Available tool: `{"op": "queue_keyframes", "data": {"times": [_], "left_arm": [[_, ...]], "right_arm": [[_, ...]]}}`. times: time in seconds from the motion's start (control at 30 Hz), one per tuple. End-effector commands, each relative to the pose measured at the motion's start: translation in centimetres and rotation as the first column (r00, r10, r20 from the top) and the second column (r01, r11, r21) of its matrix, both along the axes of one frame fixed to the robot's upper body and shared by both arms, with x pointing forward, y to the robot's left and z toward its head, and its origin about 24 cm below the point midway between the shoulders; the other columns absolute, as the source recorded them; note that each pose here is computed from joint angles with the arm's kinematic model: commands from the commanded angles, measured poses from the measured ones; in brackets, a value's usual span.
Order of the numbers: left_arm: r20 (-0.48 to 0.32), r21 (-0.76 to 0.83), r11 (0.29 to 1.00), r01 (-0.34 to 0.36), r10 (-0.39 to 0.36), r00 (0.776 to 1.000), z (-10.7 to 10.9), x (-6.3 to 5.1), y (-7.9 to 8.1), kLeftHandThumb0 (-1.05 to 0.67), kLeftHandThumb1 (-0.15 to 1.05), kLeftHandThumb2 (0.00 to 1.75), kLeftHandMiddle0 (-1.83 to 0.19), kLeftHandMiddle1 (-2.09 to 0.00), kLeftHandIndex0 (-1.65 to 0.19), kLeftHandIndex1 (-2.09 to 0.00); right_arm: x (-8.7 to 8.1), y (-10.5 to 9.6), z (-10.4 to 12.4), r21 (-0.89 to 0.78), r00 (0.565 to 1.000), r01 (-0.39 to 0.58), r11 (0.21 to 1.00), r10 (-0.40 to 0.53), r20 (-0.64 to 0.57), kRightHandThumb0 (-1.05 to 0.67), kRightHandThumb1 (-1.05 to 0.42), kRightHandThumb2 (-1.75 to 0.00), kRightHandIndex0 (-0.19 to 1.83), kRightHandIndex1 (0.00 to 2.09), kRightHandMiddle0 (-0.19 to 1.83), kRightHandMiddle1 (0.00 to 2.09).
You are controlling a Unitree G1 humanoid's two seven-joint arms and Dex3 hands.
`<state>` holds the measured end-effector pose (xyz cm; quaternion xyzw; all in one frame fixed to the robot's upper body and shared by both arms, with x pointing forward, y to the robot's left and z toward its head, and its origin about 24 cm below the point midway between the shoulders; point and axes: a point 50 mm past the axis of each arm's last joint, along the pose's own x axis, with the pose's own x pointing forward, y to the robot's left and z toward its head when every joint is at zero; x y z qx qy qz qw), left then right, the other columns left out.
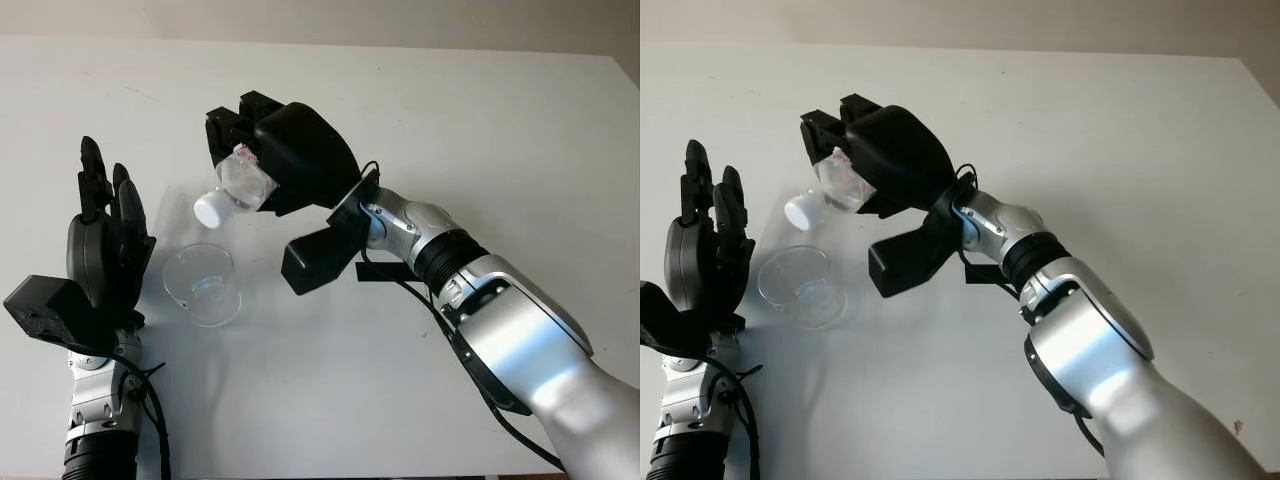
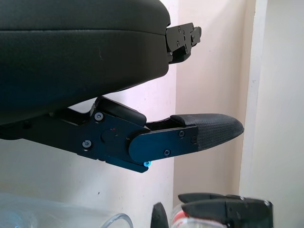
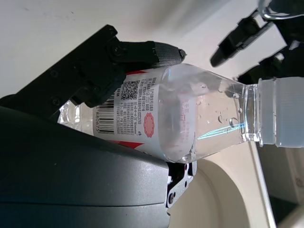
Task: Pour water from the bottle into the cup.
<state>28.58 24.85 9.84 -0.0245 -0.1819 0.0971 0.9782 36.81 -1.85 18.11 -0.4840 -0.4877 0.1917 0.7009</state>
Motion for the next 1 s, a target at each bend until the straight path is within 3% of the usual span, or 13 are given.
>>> {"op": "queue_keyframes", "data": {"times": [0.0, 0.17, 0.27, 0.37, 0.43, 0.6, 0.97], "left_arm": [[0.016, -0.005, 1.0, -0.001, 0.001, 1.0, 0.2, 0.1, -0.1, -0.8, 1.05, 0.54, 0.09, -0.05, 0.15, -0.06], [0.016, -0.004, 1.0, -0.001, 0.001, 1.0, 0.2, 0.2, -0.2, -0.81, 1.05, 0.53, 0.08, -0.05, 0.15, -0.06], [0.019, -0.004, 1.0, 0.0, 0.0, 1.0, 0.2, 0.3, -0.2, -0.81, 1.05, 0.53, 0.08, -0.06, 0.14, -0.06], [0.019, -0.003, 1.0, -0.001, 0.001, 1.0, 0.3, 0.3, -0.3, -0.82, 1.05, 0.53, 0.08, -0.06, 0.14, -0.06], [0.016, -0.003, 1.0, -0.004, 0.004, 1.0, 0.3, 0.3, -0.3, -0.82, 1.05, 0.53, 0.08, -0.06, 0.14, -0.06], [0.016, -0.004, 1.0, -0.003, 0.003, 1.0, 0.3, 0.4, -0.4, -0.81, 1.05, 0.54, 0.07, -0.06, 0.14, -0.06], [0.014, -0.002, 1.0, -0.002, 0.002, 1.0, 0.2, 0.3, -0.4, -0.81, 1.05, 0.55, 0.08, -0.05, 0.14, -0.06]], "right_arm": [[-0.1, 0.1, 0.8, 0.007, 0.999, -0.03, 1.0, 0.029, 0.041, -0.11, -0.65, -0.94, 1.12, 2.09, 0.8, 2.09], [-0.6, 0.5, 1.0, 0.019, 0.993, -0.076, 0.997, 0.074, 0.088, -0.11, -0.58, -1.09, 1.11, 2.09, 0.83, 2.09], [-0.9, 0.7, 1.2, -0.001, 0.98, -0.097, 0.995, 0.096, 0.173, -0.15, -0.6, -0.98, 1.13, 2.09, 0.86, 2.09], [-1.3, 1.0, 1.3, -0.036, 0.954, -0.114, 0.993, 0.12, 0.275, -0.19, -0.75, -0.76, 1.15, 2.09, 0.85, 2.09], [-1.4, 1.2, 1.3, -0.053, 0.941, -0.127, 0.99, 0.137, 0.309, -0.23, -0.9, -0.51, 1.16, 2.09, 0.85, 2.09], [-1.7, 1.6, 1.1, -0.102, 0.918, -0.135, 0.986, 0.163, 0.362, -0.28, -0.96, -0.27, 1.16, 2.09, 0.88, 2.09], [-2.0, 1.9, 1.0, -0.144, 0.848, -0.12, 0.982, 0.177, 0.5, -0.32, -0.99, -0.11, 1.14, 2.09, 0.76, 2.09]]}}
